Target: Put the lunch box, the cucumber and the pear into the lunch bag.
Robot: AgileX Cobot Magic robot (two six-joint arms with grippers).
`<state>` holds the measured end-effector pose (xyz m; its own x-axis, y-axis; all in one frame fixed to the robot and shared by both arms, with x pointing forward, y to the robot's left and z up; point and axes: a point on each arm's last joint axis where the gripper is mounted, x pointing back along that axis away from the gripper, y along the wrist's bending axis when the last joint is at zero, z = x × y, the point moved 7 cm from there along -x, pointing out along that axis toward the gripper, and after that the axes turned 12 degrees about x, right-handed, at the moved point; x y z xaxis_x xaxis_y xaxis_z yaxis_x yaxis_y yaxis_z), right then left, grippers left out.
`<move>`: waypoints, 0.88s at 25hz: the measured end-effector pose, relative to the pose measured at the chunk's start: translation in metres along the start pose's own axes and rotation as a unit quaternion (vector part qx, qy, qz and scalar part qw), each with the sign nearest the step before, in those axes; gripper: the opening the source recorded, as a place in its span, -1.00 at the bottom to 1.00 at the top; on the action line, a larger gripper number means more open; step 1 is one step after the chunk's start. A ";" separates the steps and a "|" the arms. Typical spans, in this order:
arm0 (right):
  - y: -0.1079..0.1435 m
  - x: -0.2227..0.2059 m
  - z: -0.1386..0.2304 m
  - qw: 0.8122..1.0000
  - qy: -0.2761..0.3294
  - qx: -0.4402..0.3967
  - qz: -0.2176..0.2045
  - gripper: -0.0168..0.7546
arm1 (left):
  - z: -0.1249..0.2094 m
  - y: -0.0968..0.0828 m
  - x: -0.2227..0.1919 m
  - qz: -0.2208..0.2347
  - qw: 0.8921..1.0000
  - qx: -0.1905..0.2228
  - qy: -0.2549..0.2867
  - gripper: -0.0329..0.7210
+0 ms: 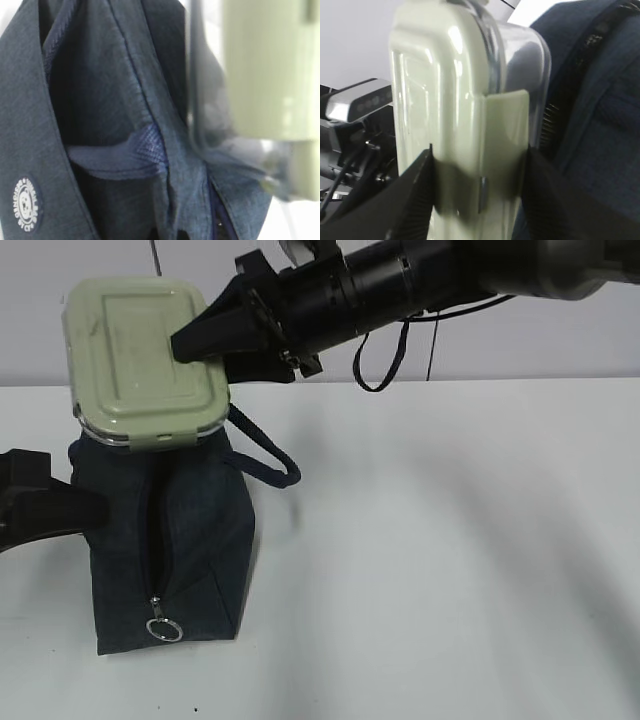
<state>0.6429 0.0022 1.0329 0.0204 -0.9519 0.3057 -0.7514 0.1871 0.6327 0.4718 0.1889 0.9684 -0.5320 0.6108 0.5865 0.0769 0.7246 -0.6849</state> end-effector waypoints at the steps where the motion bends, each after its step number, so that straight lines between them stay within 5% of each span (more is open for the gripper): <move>1: -0.005 -0.002 0.004 1.000 0.006 -0.002 0.003 0.04 | 0.000 0.000 0.000 0.000 1.000 0.000 0.000 -0.95; 13: -0.051 0.000 0.055 0.985 0.142 -0.014 0.098 0.04 | 0.000 0.000 0.000 0.001 1.000 0.001 0.000 -0.95; 22: -0.058 0.004 0.065 0.975 0.170 -0.054 0.133 0.04 | 0.000 -0.001 0.000 0.003 1.000 0.003 0.001 -0.95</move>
<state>0.6438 -0.0283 0.9509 0.0655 -0.7338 0.6762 -0.6861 0.4589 0.5645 0.4715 0.1881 0.9690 -0.5302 0.6155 0.5831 0.0757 0.7194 -0.6905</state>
